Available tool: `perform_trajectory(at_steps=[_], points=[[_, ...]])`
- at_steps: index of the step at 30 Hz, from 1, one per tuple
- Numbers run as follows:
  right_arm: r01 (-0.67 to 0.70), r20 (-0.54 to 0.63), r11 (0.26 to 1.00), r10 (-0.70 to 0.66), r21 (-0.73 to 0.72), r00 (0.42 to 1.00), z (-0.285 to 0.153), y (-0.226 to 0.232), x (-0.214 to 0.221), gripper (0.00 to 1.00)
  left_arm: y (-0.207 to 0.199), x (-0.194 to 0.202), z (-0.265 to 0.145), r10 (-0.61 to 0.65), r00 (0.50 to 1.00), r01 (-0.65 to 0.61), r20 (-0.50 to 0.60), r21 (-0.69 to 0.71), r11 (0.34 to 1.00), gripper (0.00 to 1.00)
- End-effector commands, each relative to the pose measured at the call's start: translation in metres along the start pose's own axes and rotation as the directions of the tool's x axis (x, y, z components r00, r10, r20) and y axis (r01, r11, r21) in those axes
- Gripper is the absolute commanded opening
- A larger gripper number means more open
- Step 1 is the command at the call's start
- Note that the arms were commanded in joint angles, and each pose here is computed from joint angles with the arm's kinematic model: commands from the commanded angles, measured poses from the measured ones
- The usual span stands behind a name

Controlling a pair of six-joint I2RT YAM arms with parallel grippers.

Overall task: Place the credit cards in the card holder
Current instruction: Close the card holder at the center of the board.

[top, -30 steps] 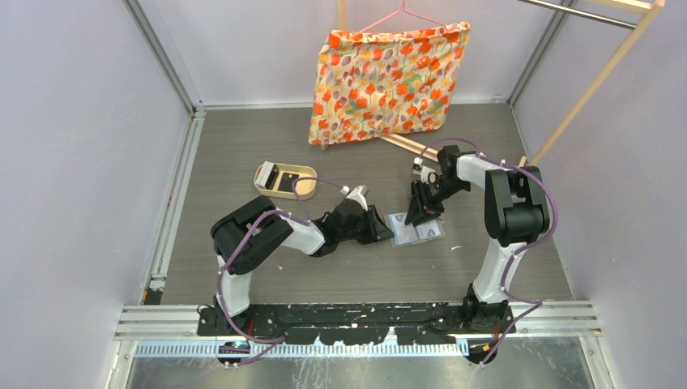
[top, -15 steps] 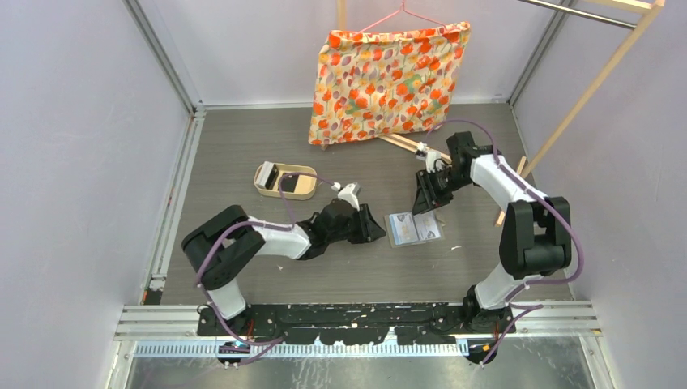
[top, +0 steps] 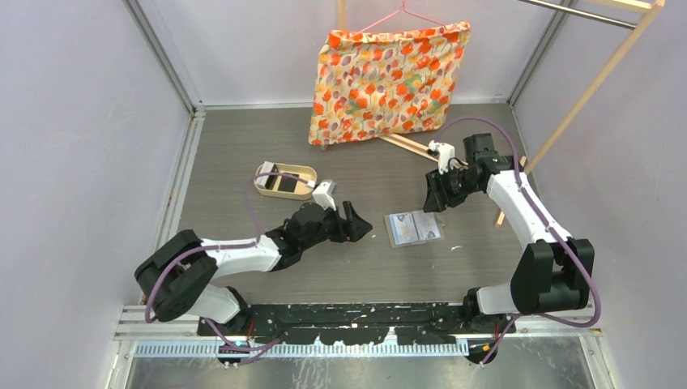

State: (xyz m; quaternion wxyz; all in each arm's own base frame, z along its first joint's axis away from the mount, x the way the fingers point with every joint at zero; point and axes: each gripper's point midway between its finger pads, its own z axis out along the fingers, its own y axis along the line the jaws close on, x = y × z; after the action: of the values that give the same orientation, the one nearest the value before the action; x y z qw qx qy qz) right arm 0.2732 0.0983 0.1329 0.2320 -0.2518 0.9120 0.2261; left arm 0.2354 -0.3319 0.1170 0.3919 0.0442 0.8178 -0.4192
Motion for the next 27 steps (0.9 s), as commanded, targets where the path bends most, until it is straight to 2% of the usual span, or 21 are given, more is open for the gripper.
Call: perform_trajectory(at_steps=[1,2,7,11,17,21,27], points=[[-0.035,0.003,0.999,0.035,-0.02,0.999,0.012,-0.001,0.0,0.48,0.009,0.003,0.003,-0.137,0.99,0.136,0.01,0.056,0.989,0.75],[-0.055,-0.019,0.999,0.055,-0.002,0.998,0.017,-0.005,0.002,0.46,0.006,0.007,0.008,-0.162,0.987,0.162,-0.008,0.074,0.984,0.75],[-0.122,-0.127,0.99,0.13,0.068,0.983,0.036,-0.025,0.016,0.26,0.0,0.027,0.038,-0.282,0.954,0.292,-0.104,0.103,0.951,0.72],[-0.12,-0.195,0.984,0.144,0.129,0.97,0.04,-0.04,0.028,0.16,0.013,0.04,0.059,-0.335,0.933,0.342,-0.131,0.035,0.939,0.72],[-0.127,-0.259,0.967,0.184,0.22,0.948,0.048,-0.061,0.042,0.13,0.027,0.061,0.071,-0.334,0.925,0.313,-0.181,-0.136,0.94,0.73],[-0.123,-0.287,0.949,0.209,0.291,0.935,0.05,-0.075,0.051,0.13,0.03,0.066,0.074,-0.34,0.923,0.311,-0.179,-0.168,0.935,0.73],[-0.124,-0.366,0.944,0.237,0.305,0.9,0.06,-0.083,0.068,0.13,0.034,0.081,0.084,-0.361,0.904,0.318,-0.231,-0.202,0.926,0.73]])
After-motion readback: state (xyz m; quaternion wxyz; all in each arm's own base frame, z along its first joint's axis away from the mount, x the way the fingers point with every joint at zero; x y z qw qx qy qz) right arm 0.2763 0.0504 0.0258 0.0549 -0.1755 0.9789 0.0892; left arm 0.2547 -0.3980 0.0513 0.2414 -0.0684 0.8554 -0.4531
